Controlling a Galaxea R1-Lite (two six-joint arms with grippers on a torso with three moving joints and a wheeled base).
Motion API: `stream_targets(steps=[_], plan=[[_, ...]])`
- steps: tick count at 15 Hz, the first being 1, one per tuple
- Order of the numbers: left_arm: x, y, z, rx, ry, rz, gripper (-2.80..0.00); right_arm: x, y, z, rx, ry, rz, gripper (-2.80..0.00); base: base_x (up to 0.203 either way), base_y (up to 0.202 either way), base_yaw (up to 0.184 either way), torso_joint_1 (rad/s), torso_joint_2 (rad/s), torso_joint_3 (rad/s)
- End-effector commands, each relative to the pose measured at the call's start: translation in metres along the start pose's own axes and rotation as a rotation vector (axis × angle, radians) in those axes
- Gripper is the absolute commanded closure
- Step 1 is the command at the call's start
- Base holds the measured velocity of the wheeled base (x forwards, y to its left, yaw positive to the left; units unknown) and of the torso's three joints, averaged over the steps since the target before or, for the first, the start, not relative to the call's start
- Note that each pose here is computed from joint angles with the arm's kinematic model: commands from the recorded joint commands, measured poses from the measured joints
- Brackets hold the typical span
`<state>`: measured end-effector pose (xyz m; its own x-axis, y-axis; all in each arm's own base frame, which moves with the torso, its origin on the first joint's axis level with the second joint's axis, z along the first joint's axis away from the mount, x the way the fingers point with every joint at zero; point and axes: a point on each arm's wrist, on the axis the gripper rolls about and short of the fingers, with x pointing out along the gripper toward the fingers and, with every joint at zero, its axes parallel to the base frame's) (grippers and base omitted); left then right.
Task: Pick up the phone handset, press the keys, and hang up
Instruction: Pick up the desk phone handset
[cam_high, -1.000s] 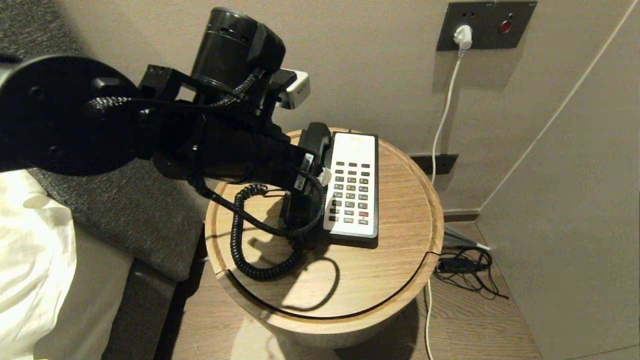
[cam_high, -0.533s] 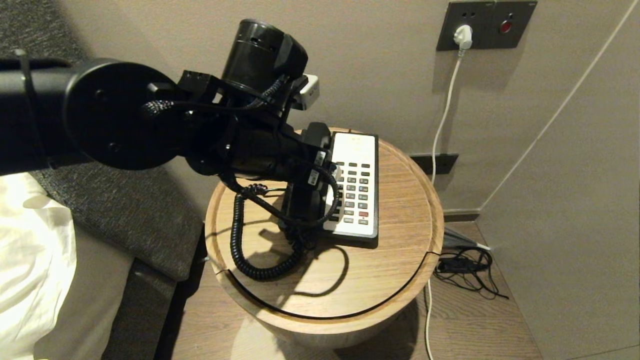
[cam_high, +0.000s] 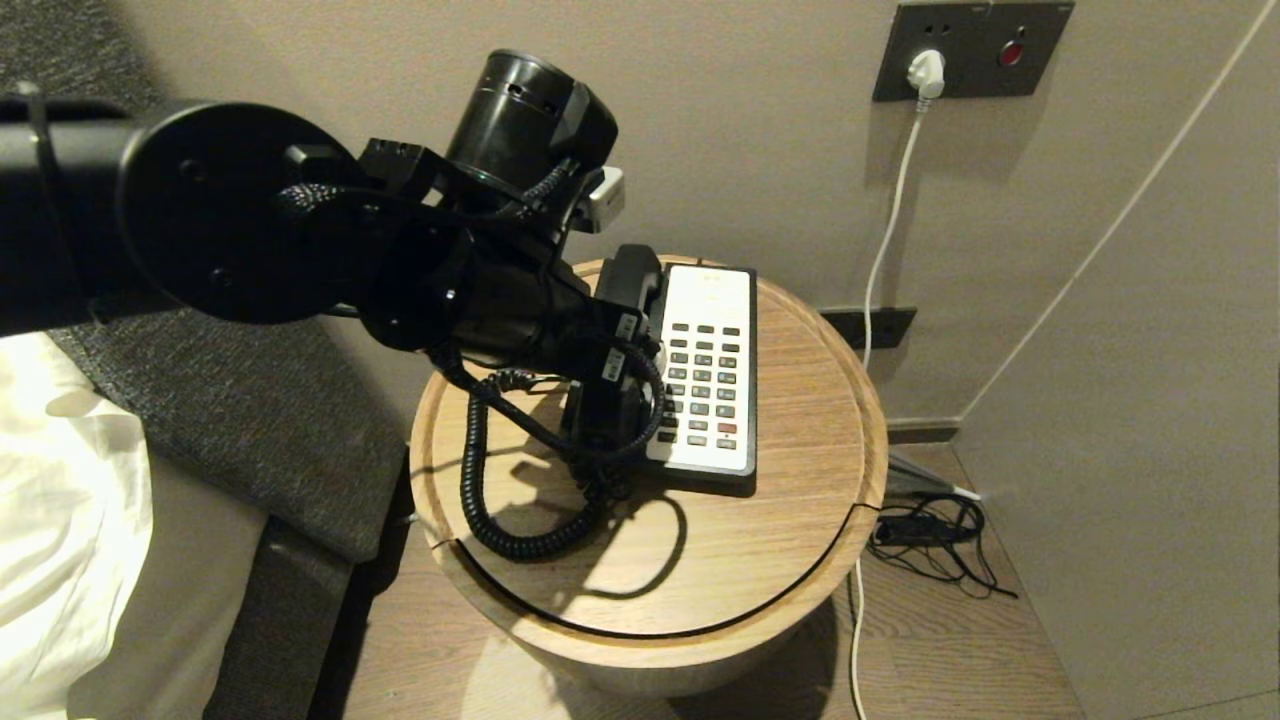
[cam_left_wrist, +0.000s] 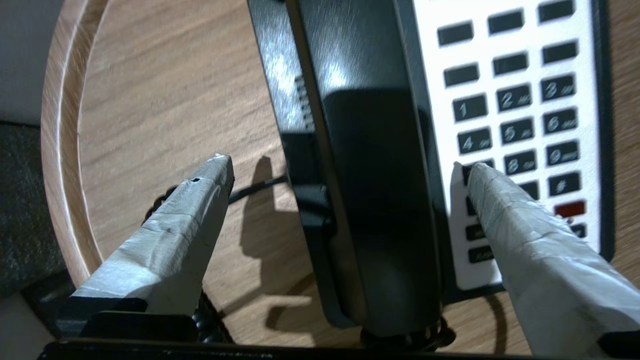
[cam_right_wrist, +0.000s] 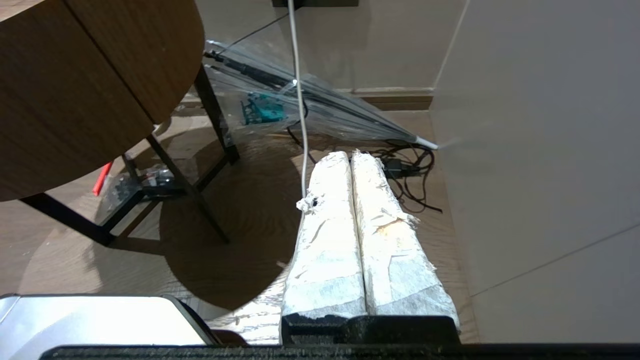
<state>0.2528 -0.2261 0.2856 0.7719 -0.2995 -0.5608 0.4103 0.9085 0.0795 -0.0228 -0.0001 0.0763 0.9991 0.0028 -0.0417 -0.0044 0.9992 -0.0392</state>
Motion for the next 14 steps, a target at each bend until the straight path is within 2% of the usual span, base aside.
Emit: stream_targets(steps=[1,6,11,14], plan=[[0.002,-0.001,0.005,-0.009,-0.016,0.000,-2.80,0.000,0.000,0.000,-0.001,0.000,0.000,0.00,0.000,0.000,0.000,0.000,0.00,0.000],[0.011,-0.004,0.011,-0.038,-0.054,-0.001,-2.80,0.000,0.000,0.000,-0.001,0.000,0.000,0.00,0.000,0.000,0.000,0.000,0.00,0.000],[-0.005,-0.001,0.017,-0.043,-0.094,-0.014,-2.80,0.000,0.000,0.000,-0.001,0.000,0.000,0.00,0.000,0.000,0.000,0.000,0.00,0.000],[-0.014,0.002,0.014,0.036,-0.072,-0.012,-2.80,0.000,0.000,0.000,-0.001,0.000,0.000,0.00,0.000,0.000,0.000,0.000,0.00,0.000]])
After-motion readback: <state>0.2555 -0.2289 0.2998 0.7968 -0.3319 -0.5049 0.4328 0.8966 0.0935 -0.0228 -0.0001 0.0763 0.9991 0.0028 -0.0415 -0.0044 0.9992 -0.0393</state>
